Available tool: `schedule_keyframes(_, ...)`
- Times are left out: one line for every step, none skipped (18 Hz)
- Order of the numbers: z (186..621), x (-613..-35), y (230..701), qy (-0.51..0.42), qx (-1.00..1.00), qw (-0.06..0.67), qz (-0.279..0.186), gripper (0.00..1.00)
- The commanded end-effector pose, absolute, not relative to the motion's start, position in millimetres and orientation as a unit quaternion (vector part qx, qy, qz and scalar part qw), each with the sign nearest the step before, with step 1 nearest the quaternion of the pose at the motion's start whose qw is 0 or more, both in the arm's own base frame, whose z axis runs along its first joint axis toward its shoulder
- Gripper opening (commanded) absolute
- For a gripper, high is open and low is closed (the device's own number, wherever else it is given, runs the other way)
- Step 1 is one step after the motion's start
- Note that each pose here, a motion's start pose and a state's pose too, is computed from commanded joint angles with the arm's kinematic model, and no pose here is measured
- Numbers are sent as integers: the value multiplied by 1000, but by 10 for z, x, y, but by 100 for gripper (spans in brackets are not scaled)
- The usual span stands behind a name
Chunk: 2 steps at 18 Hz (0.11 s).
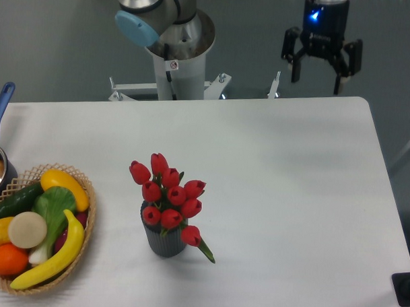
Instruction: Insert the flowers into the vase
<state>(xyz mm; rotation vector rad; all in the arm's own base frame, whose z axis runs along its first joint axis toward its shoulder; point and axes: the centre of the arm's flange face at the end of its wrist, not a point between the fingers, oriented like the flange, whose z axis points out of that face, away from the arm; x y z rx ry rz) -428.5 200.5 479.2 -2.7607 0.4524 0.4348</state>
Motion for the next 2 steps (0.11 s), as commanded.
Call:
schedule_keyframes(4795,-4279,1988,158,-964,153,152,100)
schedule_keyframes(4795,-4285,1975,157,-964,152,153,100)
